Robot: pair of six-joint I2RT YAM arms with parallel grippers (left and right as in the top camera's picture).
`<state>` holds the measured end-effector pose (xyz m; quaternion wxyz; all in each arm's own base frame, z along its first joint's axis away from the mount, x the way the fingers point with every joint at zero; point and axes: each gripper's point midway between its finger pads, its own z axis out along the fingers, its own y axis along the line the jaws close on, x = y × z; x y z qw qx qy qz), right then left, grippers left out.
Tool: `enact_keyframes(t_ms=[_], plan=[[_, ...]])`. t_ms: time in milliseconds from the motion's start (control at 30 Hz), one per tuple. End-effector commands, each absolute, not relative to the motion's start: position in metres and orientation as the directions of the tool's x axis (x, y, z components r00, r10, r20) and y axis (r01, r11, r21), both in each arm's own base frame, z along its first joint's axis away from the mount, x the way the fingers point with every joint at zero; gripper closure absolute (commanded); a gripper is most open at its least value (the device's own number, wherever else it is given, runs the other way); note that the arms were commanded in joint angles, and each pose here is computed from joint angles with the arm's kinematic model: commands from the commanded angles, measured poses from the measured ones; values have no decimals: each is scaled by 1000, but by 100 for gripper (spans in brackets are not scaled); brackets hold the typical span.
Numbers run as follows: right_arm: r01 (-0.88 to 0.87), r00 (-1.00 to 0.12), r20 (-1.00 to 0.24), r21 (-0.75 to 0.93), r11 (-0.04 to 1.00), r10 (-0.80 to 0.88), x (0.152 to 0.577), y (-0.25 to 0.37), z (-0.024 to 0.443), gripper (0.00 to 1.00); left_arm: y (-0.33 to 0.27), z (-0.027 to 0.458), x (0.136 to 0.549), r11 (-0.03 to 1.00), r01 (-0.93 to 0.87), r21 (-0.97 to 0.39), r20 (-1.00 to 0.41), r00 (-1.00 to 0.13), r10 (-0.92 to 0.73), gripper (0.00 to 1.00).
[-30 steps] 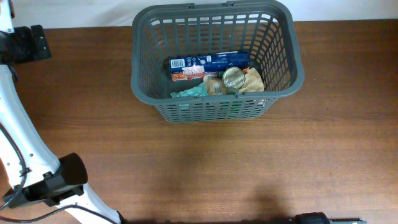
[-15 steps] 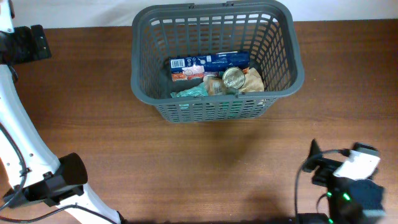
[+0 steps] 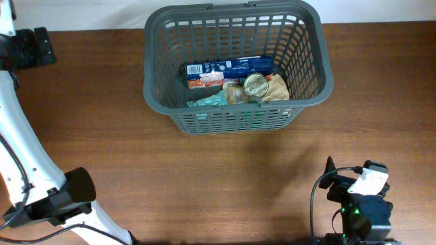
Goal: Pack container
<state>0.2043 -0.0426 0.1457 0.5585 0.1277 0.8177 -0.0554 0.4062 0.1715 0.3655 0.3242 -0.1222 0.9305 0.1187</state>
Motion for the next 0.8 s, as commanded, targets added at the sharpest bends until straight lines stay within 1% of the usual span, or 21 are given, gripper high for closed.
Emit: enact_keyframes(t_ms=[0, 300, 767], plan=[[275, -335, -929, 62, 959, 157, 205, -43, 140, 1, 173, 362, 407, 940, -313, 133, -627, -762, -164, 1], [280, -409, -898, 45, 959, 161, 204, -43, 104, 1, 173, 362, 407, 940, -313, 133, -627, -762, -164, 1], [279, -407, -899, 45, 959, 161, 205, -43, 104, 1, 173, 362, 407, 941, -312, 133, -627, -762, -164, 1]])
